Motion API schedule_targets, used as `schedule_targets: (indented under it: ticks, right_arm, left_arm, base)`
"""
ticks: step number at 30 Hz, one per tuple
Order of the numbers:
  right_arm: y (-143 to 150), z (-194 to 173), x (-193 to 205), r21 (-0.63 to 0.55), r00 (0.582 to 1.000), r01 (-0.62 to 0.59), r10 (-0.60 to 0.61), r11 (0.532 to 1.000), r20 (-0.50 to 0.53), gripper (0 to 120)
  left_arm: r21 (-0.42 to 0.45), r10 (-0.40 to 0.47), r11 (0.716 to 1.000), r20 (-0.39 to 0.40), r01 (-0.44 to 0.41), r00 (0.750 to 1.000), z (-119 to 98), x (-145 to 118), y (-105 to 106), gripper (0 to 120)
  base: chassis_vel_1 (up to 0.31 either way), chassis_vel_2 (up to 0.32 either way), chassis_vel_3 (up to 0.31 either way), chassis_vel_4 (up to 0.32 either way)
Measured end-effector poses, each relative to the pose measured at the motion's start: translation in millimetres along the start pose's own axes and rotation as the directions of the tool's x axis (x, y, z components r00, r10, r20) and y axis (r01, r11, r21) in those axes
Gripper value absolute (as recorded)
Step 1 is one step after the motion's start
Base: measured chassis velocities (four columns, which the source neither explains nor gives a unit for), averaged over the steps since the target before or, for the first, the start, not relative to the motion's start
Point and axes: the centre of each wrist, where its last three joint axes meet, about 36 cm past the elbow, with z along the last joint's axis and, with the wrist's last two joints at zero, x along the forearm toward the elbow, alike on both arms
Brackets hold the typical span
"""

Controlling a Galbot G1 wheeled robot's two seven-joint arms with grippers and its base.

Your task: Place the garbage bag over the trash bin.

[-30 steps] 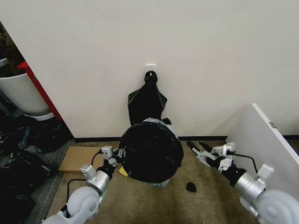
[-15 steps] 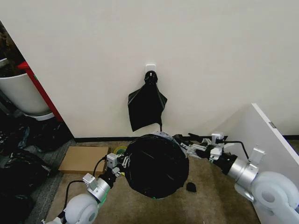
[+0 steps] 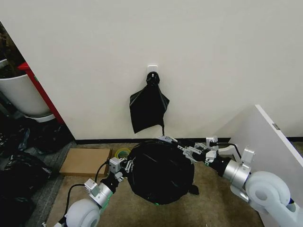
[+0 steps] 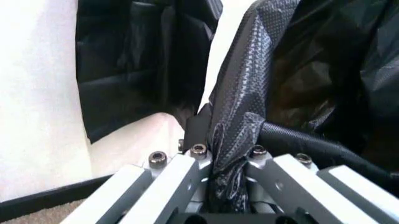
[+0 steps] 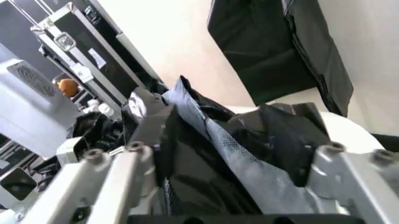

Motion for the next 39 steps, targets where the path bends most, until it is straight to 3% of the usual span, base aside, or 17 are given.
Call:
schedule_targets:
  ticks: [5,8,13,26,39]
  right_arm:
    - [0,0,0,0.003,1.000,0.002,-0.002,1.000,-0.005,29]
    - [0,0,0,0.005,1.000,0.003,-0.003,1.000,-0.006,24]
    - [2,1,-1,0.014,1.000,0.007,-0.007,1.000,-0.005,1]
    - [1,-1,-4,0.028,1.000,0.003,-0.004,1.000,0.021,0]
    - [-24,-8,-18,0.030,0.997,-0.075,0.074,0.997,0.025,0]
  left_arm:
    - [0.003,-0.003,1.000,0.001,0.003,1.000,0,0,0,1]
    - [0.005,-0.004,1.000,0.000,0.004,1.000,0,0,-1,1]
    - [0.010,-0.006,1.000,-0.004,0.006,1.000,2,1,-2,1]
    - [0.006,0.004,1.000,0.002,-0.004,1.000,2,5,-4,1]
    - [-0.027,0.054,0.998,0.038,-0.053,0.998,2,12,-9,1]
  base:
    - [0.000,0.000,0.000,0.000]
    - [0.000,0.000,0.000,0.000]
    - [0.000,0.000,0.000,0.000]
    - [0.000,0.000,0.000,0.000]
    - [0.000,0.000,0.000,0.000]
